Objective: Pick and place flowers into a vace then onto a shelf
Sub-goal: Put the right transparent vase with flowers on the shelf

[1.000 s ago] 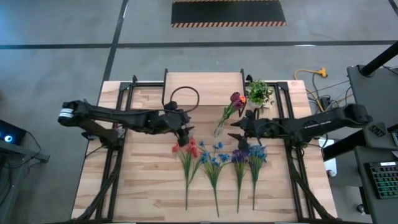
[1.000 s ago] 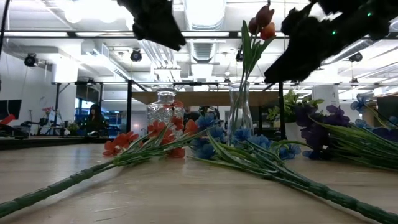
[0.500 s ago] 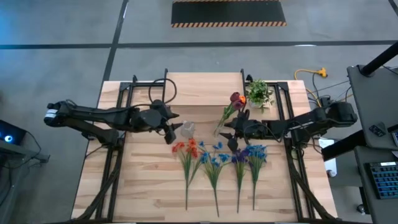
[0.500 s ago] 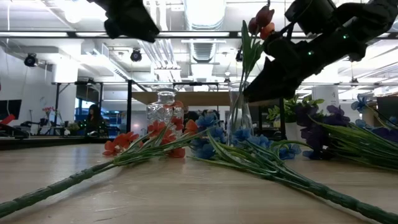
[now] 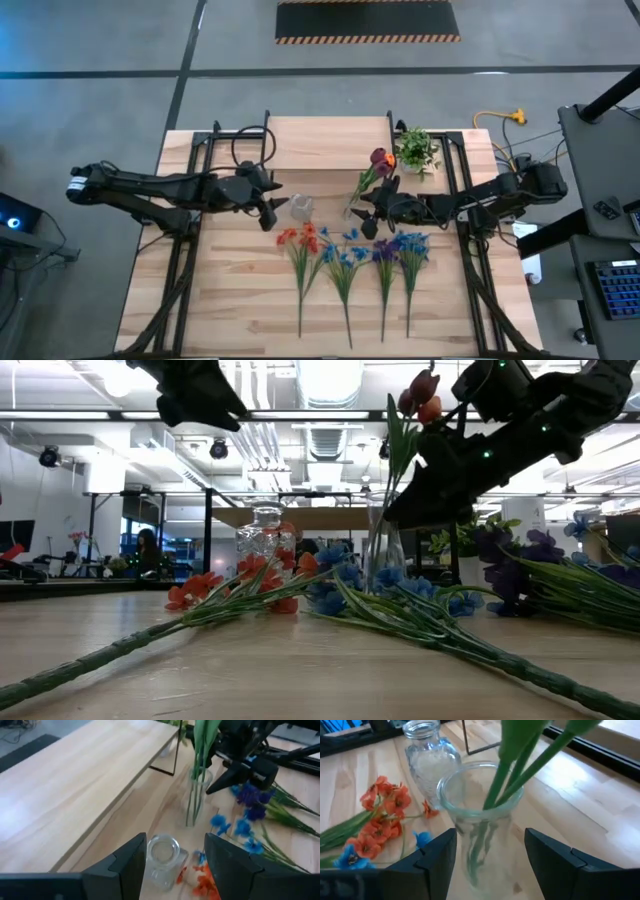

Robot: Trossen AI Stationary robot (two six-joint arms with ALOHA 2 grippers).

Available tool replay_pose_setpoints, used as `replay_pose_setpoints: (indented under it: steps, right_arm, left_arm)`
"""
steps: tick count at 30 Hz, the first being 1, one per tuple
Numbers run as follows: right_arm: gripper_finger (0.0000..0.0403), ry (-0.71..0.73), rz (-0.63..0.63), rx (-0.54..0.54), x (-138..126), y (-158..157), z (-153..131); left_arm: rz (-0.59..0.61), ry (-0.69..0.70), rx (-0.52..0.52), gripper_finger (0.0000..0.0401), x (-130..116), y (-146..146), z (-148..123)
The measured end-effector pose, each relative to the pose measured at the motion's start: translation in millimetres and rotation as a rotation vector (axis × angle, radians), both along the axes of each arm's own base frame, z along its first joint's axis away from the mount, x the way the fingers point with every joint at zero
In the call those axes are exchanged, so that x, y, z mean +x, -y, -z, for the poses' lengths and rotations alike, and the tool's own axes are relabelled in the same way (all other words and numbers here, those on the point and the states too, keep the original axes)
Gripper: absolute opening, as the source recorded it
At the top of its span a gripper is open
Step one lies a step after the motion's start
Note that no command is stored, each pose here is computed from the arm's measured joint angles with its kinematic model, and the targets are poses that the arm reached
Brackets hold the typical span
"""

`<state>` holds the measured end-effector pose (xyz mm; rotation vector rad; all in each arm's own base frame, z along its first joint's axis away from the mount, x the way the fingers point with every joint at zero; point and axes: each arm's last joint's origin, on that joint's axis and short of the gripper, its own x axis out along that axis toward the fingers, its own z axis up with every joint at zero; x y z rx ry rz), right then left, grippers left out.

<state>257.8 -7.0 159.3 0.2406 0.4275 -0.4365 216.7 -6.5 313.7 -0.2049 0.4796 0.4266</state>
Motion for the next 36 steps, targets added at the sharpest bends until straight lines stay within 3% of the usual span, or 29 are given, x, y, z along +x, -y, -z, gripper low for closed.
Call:
replay_pose_setpoints:
  steps: [28,36]
  right_arm:
    - [0.0223,0.017,0.035,-0.026,17,1,-1]
    - [0.0183,0.016,0.035,-0.032,17,1,-1]
  left_arm:
    - [0.0,-0.017,0.001,0.0183,4,0,4]
    - [0.0,-0.017,0.001,0.0183,4,0,4]
